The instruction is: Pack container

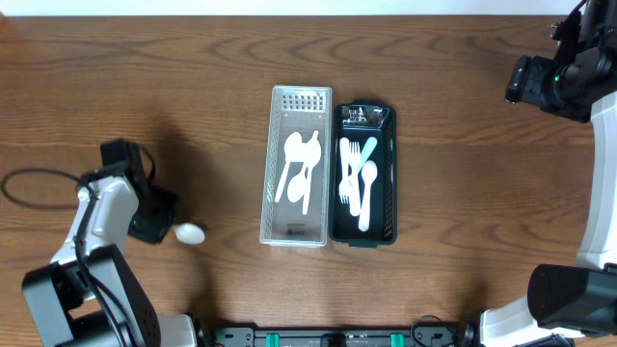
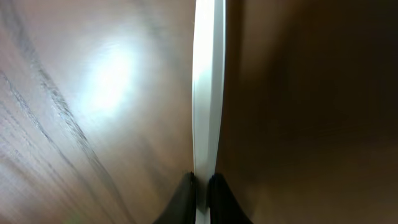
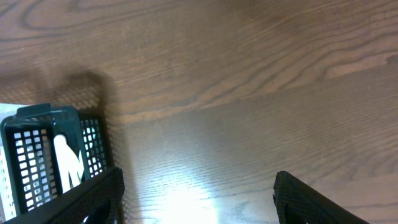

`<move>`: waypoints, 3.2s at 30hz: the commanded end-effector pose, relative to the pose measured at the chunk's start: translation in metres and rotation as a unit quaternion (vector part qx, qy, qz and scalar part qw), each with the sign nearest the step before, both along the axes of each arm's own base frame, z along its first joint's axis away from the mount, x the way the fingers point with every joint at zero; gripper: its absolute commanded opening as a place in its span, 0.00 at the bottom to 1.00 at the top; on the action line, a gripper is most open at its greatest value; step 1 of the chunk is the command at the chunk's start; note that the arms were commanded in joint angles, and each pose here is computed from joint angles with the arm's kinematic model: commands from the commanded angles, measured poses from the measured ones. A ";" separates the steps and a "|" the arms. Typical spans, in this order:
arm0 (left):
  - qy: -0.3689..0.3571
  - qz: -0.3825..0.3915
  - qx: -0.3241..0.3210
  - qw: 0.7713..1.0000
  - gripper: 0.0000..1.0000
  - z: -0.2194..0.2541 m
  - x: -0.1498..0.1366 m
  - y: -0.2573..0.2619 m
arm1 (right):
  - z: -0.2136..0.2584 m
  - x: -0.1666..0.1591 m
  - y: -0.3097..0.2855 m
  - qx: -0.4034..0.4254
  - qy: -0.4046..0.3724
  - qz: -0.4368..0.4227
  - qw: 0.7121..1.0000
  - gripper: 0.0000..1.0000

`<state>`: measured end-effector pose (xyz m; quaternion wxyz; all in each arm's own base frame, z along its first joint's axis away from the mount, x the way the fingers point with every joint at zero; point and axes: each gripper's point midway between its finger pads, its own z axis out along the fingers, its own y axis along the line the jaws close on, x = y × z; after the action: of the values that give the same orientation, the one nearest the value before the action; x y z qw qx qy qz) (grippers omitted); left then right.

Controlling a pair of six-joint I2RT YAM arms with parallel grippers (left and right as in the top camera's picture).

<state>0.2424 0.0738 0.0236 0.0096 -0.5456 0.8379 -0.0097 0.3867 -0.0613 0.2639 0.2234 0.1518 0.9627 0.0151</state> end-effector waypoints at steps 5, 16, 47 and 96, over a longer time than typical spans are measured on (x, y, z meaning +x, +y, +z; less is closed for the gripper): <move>-0.117 -0.195 0.039 0.973 0.06 0.097 0.073 -0.043 | -0.003 0.003 -0.001 -0.006 0.001 0.006 1.000 0.80; -0.238 -0.549 0.095 0.796 0.06 0.171 0.119 -0.180 | 0.000 0.010 -0.002 -0.017 -0.015 0.022 0.999 0.81; -0.149 -0.643 0.059 0.749 0.47 0.061 0.131 -0.257 | 0.001 0.011 -0.002 -0.020 -0.017 0.026 0.999 0.80; -0.422 -0.440 0.333 0.719 0.98 0.184 0.100 -0.074 | -0.049 -0.007 0.068 -0.117 -0.276 0.052 0.953 0.99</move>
<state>0.3609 0.0123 0.2198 0.5349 -0.0388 0.8427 0.0478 0.4047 0.0076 0.2100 0.4734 0.0354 0.8779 -0.0622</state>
